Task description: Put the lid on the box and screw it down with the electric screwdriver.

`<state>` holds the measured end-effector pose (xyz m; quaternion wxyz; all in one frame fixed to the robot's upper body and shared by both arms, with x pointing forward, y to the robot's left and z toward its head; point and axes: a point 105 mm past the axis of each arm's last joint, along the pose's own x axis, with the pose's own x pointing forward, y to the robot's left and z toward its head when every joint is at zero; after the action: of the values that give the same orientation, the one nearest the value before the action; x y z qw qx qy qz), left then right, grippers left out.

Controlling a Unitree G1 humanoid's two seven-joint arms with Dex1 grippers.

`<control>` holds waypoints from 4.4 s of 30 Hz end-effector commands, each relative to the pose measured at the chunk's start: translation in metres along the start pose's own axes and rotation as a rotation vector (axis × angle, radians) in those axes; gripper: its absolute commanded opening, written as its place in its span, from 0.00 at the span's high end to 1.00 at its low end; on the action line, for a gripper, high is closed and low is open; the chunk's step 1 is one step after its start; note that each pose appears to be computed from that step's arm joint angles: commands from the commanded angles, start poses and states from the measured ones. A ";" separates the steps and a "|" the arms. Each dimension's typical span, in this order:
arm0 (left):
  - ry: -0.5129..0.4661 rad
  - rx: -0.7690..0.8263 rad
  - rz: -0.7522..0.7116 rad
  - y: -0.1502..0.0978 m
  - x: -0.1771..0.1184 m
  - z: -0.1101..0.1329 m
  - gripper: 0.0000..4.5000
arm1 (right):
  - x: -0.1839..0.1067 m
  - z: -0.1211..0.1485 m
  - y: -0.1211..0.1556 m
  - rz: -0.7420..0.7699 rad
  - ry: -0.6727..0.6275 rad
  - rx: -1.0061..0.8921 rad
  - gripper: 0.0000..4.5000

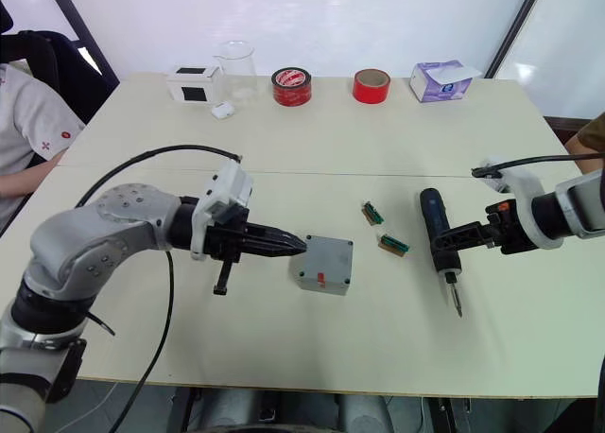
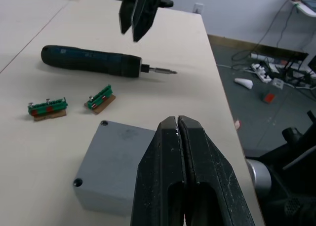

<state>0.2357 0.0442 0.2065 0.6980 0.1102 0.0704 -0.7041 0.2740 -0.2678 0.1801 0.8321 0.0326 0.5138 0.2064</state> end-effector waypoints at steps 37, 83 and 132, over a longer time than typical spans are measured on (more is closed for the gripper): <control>-0.125 -0.041 0.198 0.045 -0.011 0.010 1.00 | -0.102 0.159 -0.007 -0.052 -1.357 -0.113 0.59; 0.130 -0.025 0.155 0.045 0.035 -0.067 1.00 | 0.038 0.034 0.119 0.288 -1.296 -0.220 0.59; 0.126 -0.016 0.159 0.040 0.042 -0.067 1.00 | 0.045 0.038 0.116 0.262 -1.336 -0.169 0.59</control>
<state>0.2812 0.0192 0.1320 0.7464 0.1486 0.1136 -0.6386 0.2930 -0.1384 0.1746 0.9427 0.1655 -0.0957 0.2735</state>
